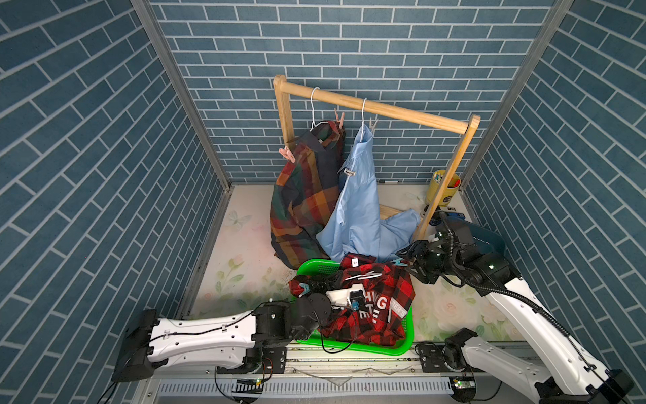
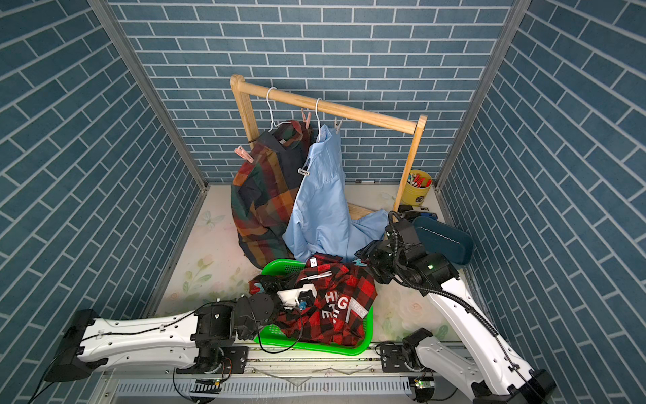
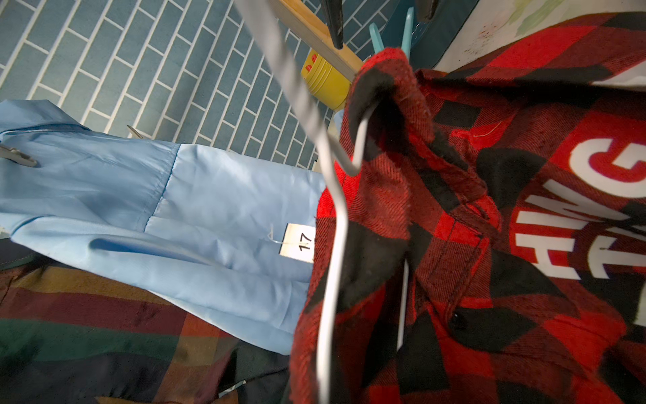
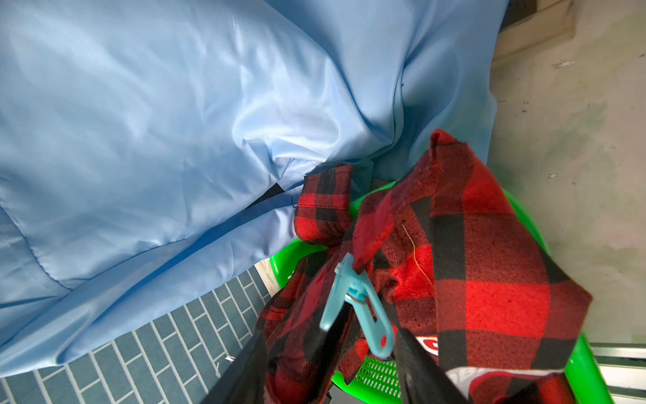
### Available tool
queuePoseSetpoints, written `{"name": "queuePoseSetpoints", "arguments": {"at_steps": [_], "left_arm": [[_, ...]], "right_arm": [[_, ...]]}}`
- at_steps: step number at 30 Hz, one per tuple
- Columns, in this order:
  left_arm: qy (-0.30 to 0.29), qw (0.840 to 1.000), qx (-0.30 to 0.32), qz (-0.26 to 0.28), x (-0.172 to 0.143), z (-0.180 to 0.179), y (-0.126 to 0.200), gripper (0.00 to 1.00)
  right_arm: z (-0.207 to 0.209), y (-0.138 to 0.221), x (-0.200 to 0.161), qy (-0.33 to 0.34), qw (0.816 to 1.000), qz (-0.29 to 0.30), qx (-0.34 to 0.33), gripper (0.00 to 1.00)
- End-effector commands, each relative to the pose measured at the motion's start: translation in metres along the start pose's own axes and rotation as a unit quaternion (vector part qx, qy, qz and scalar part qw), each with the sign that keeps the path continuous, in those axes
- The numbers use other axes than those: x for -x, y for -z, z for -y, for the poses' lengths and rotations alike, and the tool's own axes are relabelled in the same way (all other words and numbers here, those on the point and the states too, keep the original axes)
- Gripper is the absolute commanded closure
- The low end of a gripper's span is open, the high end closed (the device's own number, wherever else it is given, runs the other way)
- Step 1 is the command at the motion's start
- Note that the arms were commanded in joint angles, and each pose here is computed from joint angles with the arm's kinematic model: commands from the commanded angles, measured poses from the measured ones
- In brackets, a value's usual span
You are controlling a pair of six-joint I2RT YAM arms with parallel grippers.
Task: Remove the clothespins securing long-sleeve shirts to the hanger
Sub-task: Remove the clamp from the hanger.
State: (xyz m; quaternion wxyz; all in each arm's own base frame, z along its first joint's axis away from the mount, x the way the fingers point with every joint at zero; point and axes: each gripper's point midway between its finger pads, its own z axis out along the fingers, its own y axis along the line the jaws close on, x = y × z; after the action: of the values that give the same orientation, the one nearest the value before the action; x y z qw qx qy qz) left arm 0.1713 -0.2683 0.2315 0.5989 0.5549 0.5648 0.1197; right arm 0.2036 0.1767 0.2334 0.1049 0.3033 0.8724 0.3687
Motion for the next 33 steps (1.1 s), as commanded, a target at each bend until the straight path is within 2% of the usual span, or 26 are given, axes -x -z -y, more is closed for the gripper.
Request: {"name": "queuePoseSetpoints", "arguments": {"at_steps": [1,14,33], "left_arm": [[0.005,1.0,0.011,0.006,0.003,-0.001,0.002,1.0],[0.003,1.0,0.007,0.013,0.005,0.002,0.005,1.0],[-0.003,1.0,-0.001,0.015,0.005,0.008,0.005,1.0]], "right_arm": [[0.001,-0.003,0.003,-0.038,0.999,0.003,0.004,0.44],[0.008,-0.011,0.005,-0.049,0.999,0.001,-0.007,0.52],[0.014,-0.012,0.006,-0.054,0.998,0.004,-0.013,0.72]]}}
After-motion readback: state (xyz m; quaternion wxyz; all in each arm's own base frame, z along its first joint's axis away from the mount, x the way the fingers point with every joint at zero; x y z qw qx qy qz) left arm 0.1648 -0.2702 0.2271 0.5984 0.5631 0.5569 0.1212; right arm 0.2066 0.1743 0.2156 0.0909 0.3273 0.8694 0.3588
